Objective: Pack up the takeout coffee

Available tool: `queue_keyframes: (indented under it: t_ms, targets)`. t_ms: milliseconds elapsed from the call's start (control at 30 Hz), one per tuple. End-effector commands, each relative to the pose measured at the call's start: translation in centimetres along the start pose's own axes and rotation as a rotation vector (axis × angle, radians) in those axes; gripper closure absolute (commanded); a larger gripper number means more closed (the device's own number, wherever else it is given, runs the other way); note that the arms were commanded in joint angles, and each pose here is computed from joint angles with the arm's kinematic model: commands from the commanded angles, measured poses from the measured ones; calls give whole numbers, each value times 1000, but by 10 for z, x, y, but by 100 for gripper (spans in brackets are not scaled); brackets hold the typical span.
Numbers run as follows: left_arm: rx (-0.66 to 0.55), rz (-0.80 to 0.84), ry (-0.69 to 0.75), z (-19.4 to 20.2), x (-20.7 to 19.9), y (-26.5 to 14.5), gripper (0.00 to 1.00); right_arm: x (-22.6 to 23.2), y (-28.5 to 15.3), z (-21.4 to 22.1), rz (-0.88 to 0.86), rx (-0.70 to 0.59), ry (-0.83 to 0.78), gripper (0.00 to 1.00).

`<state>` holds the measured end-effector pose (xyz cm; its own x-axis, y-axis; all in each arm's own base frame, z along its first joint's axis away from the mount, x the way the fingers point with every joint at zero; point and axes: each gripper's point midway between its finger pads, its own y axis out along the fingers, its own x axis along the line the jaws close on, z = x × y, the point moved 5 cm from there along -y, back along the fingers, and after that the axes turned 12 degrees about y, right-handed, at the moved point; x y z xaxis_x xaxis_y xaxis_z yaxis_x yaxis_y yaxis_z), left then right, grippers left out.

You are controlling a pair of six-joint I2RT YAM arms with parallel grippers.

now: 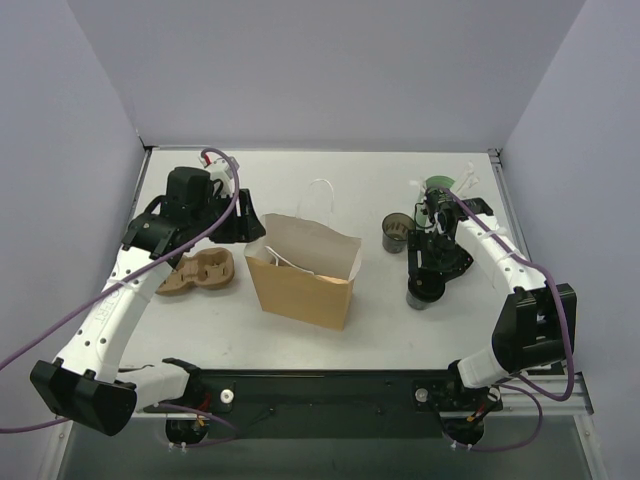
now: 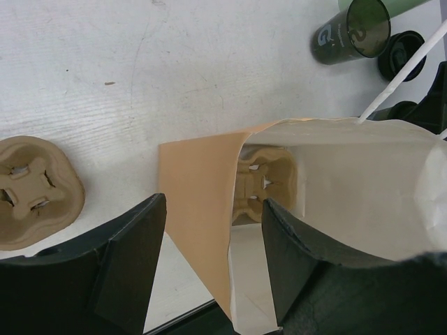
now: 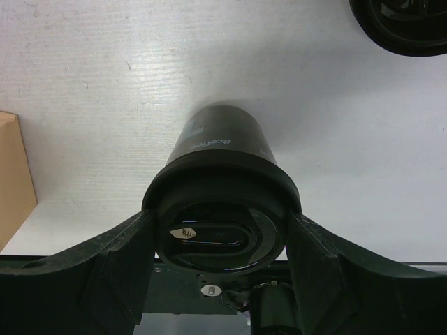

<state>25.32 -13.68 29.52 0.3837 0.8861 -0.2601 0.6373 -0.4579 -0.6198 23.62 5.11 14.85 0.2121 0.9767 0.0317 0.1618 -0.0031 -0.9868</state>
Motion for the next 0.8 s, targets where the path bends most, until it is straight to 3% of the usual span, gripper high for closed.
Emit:
queue_keyframes:
  t_ms: [0,333,467,567,600,667,767]
  targets:
    - [-46,11,58,-13,-5,-11,34,0,-8,7,-14,27,18,44]
    - [-80,109,135,-22,-22,-6,35,12,-76,-9,-39,-106,5,47]
    - [-63,54,124,-22,-18,-1,42,20,-120,-6,-76,-200,-31,48]
    - [-53,36,116,-23,-19,1,64,28,-158,-6,-147,-292,-45,50]
    - [-67,36,118,-25,-20,0,80,34,-168,-4,-178,-316,-63,50]
    - [-85,32,121,-30,-26,-3,97,39,-200,-5,-250,-426,-82,52]
    - [-109,45,112,-37,-37,-8,100,52,-242,-2,-398,-539,-125,53]
